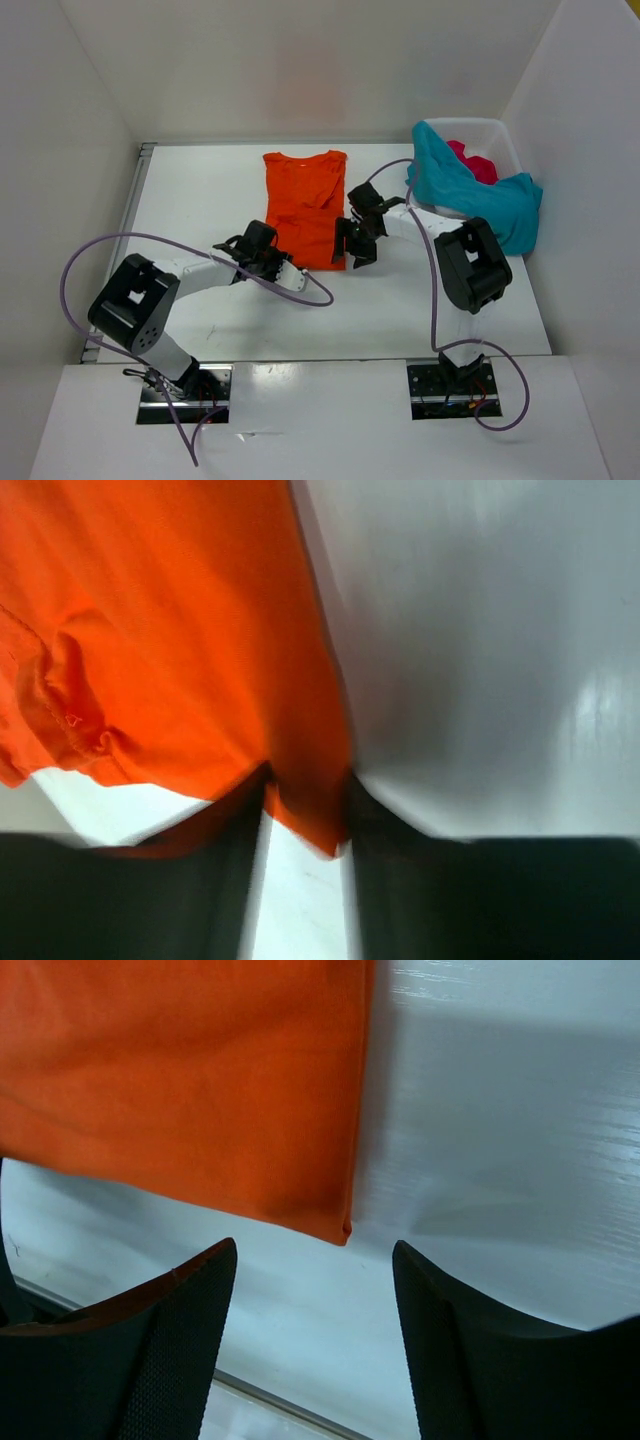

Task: Fold and stack the t-shirts
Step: Grab one side of the 2/3 rectangular tshirt with both arms

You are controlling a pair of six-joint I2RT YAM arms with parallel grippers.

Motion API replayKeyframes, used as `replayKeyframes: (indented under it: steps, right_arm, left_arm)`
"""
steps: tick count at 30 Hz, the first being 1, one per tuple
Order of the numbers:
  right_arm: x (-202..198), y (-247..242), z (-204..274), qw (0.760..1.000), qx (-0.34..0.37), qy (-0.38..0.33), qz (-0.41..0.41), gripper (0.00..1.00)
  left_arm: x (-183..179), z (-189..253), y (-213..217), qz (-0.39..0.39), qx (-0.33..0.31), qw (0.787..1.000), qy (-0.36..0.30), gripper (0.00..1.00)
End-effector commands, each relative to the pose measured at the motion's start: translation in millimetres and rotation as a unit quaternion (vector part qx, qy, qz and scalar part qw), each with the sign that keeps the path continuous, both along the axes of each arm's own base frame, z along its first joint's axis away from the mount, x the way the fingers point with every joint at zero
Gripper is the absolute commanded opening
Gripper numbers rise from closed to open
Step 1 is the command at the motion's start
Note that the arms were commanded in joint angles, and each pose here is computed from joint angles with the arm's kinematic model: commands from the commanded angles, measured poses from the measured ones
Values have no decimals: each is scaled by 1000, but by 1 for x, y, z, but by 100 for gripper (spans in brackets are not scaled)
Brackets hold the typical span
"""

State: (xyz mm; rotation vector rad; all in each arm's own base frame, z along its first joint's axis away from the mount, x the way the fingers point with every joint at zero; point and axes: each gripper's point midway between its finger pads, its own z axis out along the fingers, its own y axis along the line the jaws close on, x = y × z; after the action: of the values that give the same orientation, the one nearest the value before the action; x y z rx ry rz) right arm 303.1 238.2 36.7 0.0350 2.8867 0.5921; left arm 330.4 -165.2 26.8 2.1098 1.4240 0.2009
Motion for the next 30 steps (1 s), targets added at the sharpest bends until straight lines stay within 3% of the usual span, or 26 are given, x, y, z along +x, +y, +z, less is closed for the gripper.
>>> replayKeyframes:
  steps: [1,7,14,18,19,21,26,30]
  right_arm:
    - [-1,7,-11,1000,8,9,-10,68]
    - [-3,6,-23,1000,2,22,-15,54]
    - [-1,8,-41,999,-2,35,-23,54]
    - [4,11,-46,999,1,36,-32,32]
    - [4,11,-46,999,1,36,-32,16]
    - [3,10,-48,999,1,37,-32,0]
    - [2,1,-36,999,7,25,-38,0]
    - [-13,-6,-21,999,6,28,-27,0]
  left_arm:
    - [0,-3,-9,19,-26,999,23,34]
    - [-1,-4,-7,36,-30,998,28,17]
    - [-2,-3,-7,49,-39,998,30,8]
    - [-2,-3,-6,53,-41,997,32,5]
    - [-2,0,-7,57,-46,997,30,3]
    - [-2,-1,-7,61,-48,996,33,0]
    - [-10,4,-4,83,-50,994,55,0]
    - [-32,7,3,125,-54,984,111,0]
